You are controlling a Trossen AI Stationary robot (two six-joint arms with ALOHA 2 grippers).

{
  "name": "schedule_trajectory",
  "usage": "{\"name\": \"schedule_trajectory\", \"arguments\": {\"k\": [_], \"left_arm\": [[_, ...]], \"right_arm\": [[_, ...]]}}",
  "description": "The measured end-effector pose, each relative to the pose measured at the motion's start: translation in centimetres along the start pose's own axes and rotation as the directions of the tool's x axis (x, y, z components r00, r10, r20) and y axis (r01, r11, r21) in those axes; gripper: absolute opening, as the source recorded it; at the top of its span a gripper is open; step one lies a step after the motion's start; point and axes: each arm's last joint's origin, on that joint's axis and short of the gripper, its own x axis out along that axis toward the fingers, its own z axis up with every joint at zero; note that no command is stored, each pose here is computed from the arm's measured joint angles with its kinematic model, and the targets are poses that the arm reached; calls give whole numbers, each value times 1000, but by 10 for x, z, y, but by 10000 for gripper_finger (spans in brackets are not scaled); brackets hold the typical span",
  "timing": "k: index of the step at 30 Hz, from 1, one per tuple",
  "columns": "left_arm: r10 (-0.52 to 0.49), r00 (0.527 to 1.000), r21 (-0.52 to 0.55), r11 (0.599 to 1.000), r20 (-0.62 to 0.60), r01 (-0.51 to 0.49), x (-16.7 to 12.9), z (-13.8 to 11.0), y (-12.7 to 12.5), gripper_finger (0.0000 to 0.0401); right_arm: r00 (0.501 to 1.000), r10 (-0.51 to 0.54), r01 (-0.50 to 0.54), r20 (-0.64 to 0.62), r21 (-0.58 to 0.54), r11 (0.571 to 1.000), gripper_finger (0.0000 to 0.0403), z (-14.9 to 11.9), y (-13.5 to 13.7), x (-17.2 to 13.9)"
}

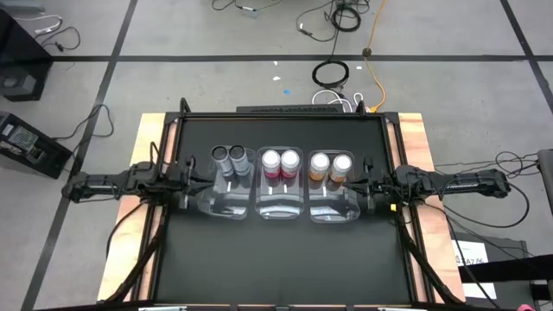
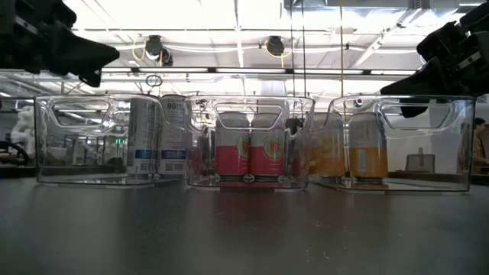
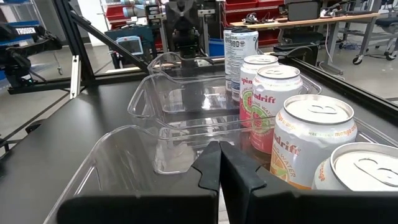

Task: Sort soda cans
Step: Return to home position

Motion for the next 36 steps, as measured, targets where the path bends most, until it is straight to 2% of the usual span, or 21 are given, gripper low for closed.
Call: {"name": "schedule_trajectory", "arguments": {"k": [3,6,10,15,36], "left_arm": [[-49,998,-42,998,27,51,4,-13,0,52],[-22,1000,-74,997,-7,22,5,-17,1,52],[42,999,-23,999,-8,-42,5,-17,4,52],[59,998,32,998,-11,-59,5,-17,5,52],[58,997,25,998,-43,-57,7,-20,5,52]], "right_arm": [[1000,0,0,0,0,1000,0,0,0,0],[1000,0,0,0,0,1000,0,0,0,0],[1000,0,0,0,0,1000,0,0,0,0],[1000,0,0,1,0,1000,0,0,0,0],[1000,0,0,1,0,1000,0,0,0,0]]}}
